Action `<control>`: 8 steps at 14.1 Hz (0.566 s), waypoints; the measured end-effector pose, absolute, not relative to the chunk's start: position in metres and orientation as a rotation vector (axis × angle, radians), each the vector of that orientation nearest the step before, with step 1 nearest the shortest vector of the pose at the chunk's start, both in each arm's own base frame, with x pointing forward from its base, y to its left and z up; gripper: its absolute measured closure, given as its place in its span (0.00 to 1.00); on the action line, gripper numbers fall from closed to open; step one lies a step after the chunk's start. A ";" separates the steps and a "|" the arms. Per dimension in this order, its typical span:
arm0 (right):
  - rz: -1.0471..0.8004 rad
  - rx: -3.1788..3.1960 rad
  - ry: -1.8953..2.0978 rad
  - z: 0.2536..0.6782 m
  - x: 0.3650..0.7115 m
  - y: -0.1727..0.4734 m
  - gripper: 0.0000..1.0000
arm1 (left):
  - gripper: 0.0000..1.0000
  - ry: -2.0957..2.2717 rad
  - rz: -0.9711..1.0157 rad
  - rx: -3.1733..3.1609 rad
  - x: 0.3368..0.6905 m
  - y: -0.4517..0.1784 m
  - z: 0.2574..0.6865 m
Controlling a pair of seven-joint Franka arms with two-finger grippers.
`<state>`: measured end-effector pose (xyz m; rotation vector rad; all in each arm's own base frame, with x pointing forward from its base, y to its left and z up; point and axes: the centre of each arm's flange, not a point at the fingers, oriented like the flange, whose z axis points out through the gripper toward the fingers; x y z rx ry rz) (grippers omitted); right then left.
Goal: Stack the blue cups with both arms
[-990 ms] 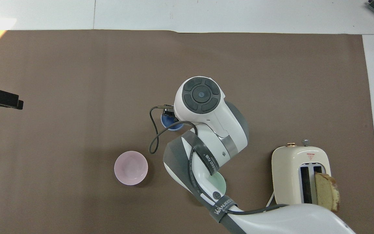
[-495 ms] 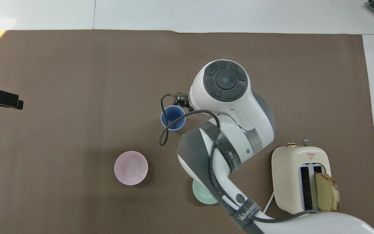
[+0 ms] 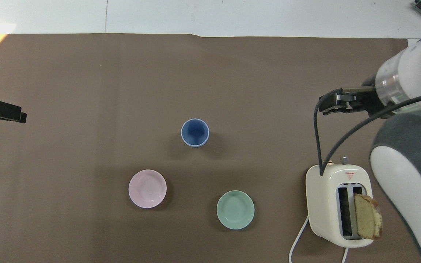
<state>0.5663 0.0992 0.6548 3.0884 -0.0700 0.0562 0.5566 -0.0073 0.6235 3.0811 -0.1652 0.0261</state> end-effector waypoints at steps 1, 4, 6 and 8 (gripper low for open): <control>0.067 3.088 -0.049 0.662 0.565 0.078 0.00 | 0.00 -0.166 0.026 3.081 0.557 -0.008 0.624; 0.068 3.081 0.031 0.669 0.562 0.010 0.00 | 0.00 -0.166 0.026 3.081 0.557 -0.008 0.624; 0.055 3.080 0.041 0.654 0.563 -0.002 0.00 | 0.00 -0.167 0.026 3.081 0.557 -0.008 0.624; 0.068 3.090 0.035 0.629 0.570 0.002 0.00 | 0.00 -0.167 0.026 3.081 0.557 -0.008 0.624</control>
